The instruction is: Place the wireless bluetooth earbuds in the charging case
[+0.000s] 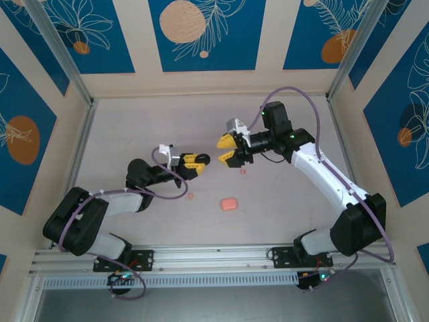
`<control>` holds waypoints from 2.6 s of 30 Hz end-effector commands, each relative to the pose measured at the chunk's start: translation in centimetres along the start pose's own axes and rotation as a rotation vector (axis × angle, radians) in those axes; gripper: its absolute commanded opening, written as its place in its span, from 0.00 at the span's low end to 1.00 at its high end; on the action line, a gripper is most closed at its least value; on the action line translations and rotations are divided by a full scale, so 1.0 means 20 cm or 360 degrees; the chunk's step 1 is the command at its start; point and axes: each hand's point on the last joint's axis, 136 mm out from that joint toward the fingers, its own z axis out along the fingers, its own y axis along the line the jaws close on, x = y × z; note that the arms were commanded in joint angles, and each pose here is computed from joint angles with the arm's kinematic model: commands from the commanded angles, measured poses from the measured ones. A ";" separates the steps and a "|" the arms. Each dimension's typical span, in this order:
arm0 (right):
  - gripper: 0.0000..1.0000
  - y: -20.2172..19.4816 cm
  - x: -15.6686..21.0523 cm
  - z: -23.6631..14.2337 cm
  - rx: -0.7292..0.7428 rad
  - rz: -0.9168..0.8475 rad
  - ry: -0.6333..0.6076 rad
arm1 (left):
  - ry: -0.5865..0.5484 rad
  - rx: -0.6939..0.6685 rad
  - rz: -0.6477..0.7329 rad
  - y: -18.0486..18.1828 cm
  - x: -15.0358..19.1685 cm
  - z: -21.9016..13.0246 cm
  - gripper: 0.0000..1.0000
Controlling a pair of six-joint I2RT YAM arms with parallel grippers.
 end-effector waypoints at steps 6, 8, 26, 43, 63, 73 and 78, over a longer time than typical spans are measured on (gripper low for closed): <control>0.48 0.02 -0.01 0.13 -0.0149 -0.0077 0.0058 | -0.0062 0.0055 0.0082 -0.04 -0.09 0.01 0.02; 0.45 0.03 -0.01 0.15 -0.0192 -0.0071 0.0041 | -0.0063 0.0053 0.0081 -0.04 -0.09 0.01 0.02; 0.33 0.03 0.00 0.22 -0.0365 0.0037 0.0028 | -0.0069 0.0057 0.0088 -0.04 -0.10 0.01 0.03; 0.09 -0.01 0.03 0.12 -0.0317 0.0126 0.0046 | -0.0054 -0.0036 0.0064 0.01 -0.04 0.00 0.57; 0.09 -0.43 0.86 -0.36 0.0370 0.1198 0.0660 | 0.0463 -0.0719 -0.0094 0.35 0.24 -0.12 0.66; 0.10 -0.54 1.16 -0.46 0.0358 0.1536 0.0762 | 0.0841 -0.0953 -0.0197 0.39 0.34 -0.25 0.67; 0.10 -0.59 1.24 -0.45 0.0315 0.1609 0.0806 | 0.1025 -0.0986 -0.0239 0.38 0.38 -0.29 0.67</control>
